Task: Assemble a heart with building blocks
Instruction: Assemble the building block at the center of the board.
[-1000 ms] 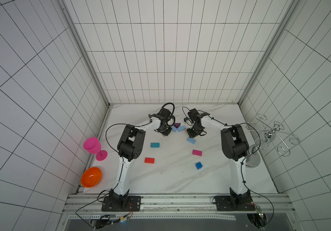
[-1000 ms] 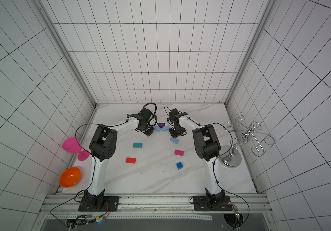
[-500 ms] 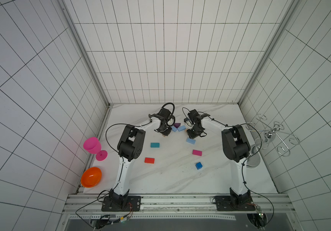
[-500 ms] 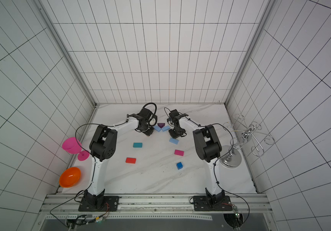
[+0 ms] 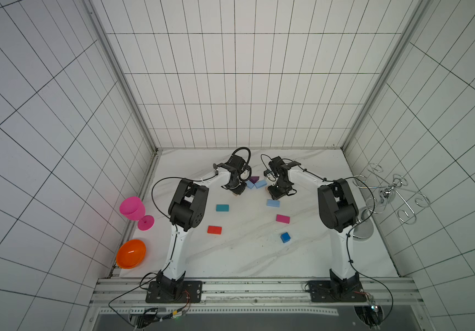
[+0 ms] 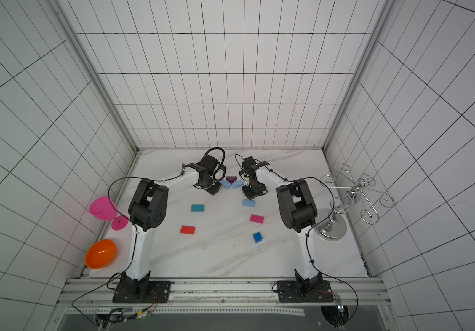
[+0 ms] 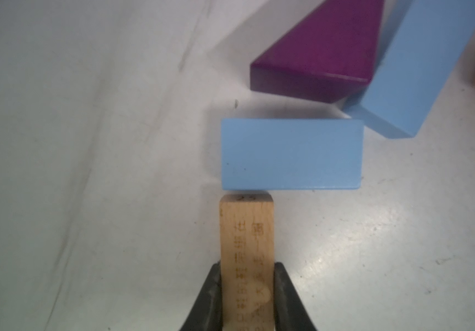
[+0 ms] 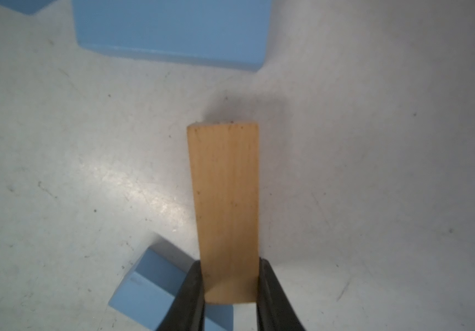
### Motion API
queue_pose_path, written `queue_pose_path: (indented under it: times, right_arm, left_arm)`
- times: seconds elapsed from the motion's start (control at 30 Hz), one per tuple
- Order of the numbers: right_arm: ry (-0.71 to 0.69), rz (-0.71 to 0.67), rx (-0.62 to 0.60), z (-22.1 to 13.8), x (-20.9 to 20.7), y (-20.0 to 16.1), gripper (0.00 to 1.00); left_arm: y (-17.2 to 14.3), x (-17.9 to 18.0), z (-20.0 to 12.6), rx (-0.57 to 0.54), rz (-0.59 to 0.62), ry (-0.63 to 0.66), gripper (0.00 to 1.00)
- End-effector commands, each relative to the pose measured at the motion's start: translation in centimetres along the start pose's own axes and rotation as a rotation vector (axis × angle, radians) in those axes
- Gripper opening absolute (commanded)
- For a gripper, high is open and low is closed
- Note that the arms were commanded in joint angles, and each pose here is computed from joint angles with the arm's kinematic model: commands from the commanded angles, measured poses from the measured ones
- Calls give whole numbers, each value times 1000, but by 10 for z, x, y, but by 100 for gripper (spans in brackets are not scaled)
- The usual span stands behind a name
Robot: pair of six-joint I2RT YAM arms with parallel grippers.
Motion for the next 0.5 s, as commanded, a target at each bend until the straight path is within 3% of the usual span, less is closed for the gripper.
queue_pose_path:
  times: [0.0,0.47]
  right_arm:
    - [20,-13,29,1,5,2,2]
    - [18,-9,26,3,3,12,2]
  left_arm:
    - [-2,-1,6,13,23,-6,25]
    - [-1,-1,7,13,28,-7,25]
Point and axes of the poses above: each gripper's point midway between its finger pads, its own z axis out along the fingers, its own x axis along the line the jaws close on, y = z × x, the point moved 8 cm from there along -z, back along the fingers, and after that the axes turned 1 degree about z, right-handed, at the moved point
